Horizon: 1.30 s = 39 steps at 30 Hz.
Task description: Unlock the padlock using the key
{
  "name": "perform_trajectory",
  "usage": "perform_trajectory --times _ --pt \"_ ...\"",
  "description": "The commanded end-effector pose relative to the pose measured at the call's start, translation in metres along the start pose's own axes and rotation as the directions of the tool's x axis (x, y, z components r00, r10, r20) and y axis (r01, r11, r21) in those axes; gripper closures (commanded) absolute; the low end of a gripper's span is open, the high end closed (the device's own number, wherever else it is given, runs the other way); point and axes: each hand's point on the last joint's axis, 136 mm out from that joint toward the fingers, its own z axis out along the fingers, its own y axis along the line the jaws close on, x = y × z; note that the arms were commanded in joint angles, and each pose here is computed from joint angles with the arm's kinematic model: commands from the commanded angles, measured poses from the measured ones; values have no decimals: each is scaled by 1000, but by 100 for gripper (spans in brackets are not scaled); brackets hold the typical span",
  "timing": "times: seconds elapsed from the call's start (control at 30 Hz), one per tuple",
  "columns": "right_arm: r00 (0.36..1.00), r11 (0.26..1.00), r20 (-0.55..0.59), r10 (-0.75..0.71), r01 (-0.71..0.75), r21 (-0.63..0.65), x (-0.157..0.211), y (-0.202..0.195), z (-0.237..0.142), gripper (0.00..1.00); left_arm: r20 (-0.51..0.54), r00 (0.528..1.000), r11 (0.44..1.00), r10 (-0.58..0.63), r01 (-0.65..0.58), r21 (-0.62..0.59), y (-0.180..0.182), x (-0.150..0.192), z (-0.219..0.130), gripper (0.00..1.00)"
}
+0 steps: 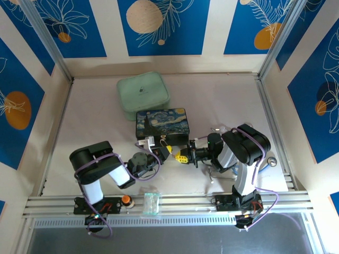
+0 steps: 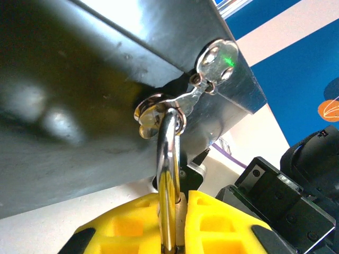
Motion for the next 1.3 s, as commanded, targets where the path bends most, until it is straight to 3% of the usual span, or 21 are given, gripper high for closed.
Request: perform_trajectory --times 0.0,0.23,0.4,0.73,0.87,1.0,1.13,1.27 --pt "995 994 61 -84 89 -71 -16 33 2 100 -132 991 996 10 2 93 -23 27 -3 100" --pt "995 993 65 -79 84 -81 -20 37 -2 100 -155 987 993 40 -22 113 -27 33 -6 100" --pt "995 992 54 -88 92 -83 -13 39 -2 100 -135 990 999 40 -38 23 0 35 -8 100" --pt "996 997 66 -62 64 -33 -6 7 -5 100 -108 994 998 -13 6 -66 23 32 -7 100" --pt "994 997 75 -76 78 -23 -2 0 -8 100 -127 990 995 -54 43 -87 32 41 -4 84" --pt "987 991 92 -133 133 11 4 -3 -12 100 -81 994 992 -73 64 -111 35 32 -12 66" --pt "976 980 103 -190 181 87 8 -2 -16 100 -35 992 983 -124 119 -137 36 21 -20 39" --pt "963 949 159 -216 169 265 13 -8 -26 100 -33 989 979 -145 139 -150 29 16 -23 32"
